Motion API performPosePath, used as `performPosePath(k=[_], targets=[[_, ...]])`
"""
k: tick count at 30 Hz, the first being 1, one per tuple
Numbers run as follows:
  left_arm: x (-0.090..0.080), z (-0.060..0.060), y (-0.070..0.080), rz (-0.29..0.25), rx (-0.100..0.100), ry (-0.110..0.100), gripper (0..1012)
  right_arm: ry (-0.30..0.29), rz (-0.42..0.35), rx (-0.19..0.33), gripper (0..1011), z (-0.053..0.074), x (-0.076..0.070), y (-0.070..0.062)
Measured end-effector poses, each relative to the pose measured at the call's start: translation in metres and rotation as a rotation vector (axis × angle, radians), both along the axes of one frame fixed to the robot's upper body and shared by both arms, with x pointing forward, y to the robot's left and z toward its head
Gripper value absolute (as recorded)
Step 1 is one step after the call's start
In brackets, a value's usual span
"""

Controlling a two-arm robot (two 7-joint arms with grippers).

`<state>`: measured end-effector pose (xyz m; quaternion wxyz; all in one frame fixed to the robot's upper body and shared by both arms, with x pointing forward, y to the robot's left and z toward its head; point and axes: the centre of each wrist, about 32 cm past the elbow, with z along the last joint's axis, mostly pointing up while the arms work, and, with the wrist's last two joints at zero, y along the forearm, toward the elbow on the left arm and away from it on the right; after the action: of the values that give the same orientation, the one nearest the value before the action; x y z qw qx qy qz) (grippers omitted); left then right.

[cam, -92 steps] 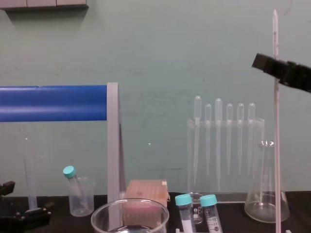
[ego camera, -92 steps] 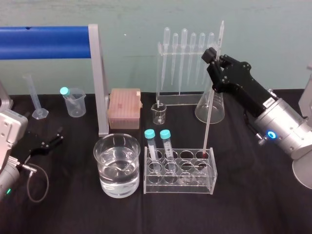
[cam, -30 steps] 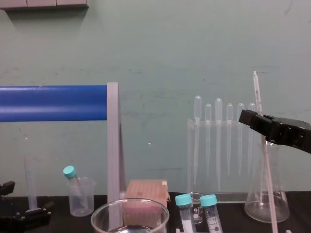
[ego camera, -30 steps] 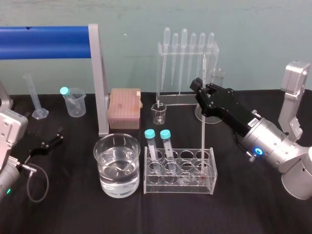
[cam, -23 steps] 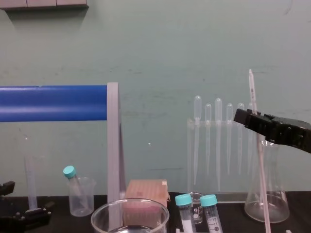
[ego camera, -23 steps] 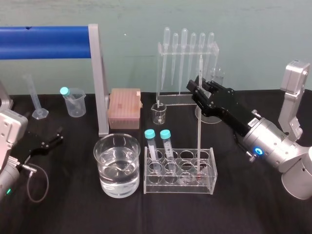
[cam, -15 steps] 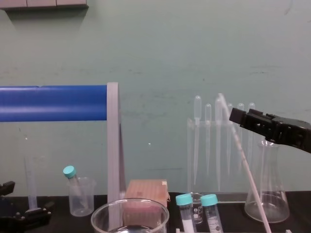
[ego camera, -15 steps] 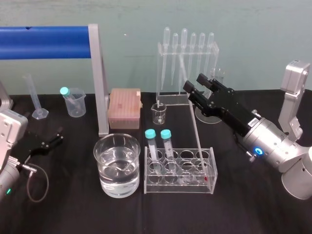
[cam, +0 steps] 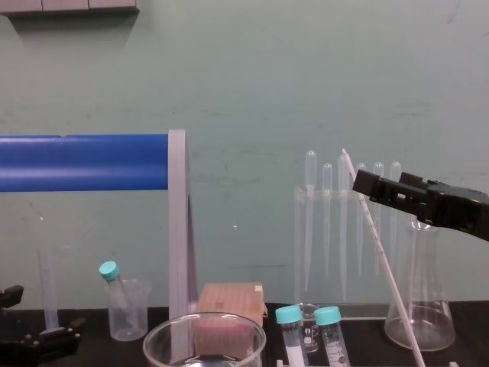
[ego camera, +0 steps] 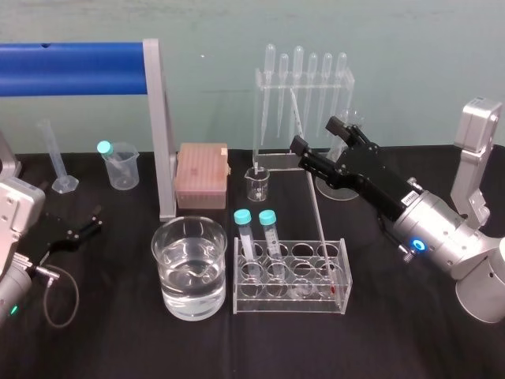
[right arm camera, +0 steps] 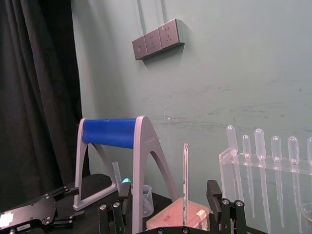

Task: Hold the thermometer with one hand and immerse one end into the beaker, then reinsert it into the test tube rack.

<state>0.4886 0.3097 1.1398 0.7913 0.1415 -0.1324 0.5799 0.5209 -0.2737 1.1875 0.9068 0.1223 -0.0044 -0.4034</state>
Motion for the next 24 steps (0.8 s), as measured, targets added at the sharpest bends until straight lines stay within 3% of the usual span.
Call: performPosePath(k=[10, 17, 24], targets=[[0.000, 0.000, 0.000, 0.000, 0.000, 0.000, 1008, -0.002, -0.006, -0.003, 1000, 0.001, -0.001, 0.000], [0.000, 0.000, 0.000, 0.000, 0.000, 0.000, 1008, -0.020, -0.205, -0.055, 1000, 0.008, -0.011, -0.010], [0.000, 0.000, 0.000, 0.000, 0.000, 0.000, 1008, 0.038, -0.415, -0.133, 1000, 0.006, -0.022, -0.025]])
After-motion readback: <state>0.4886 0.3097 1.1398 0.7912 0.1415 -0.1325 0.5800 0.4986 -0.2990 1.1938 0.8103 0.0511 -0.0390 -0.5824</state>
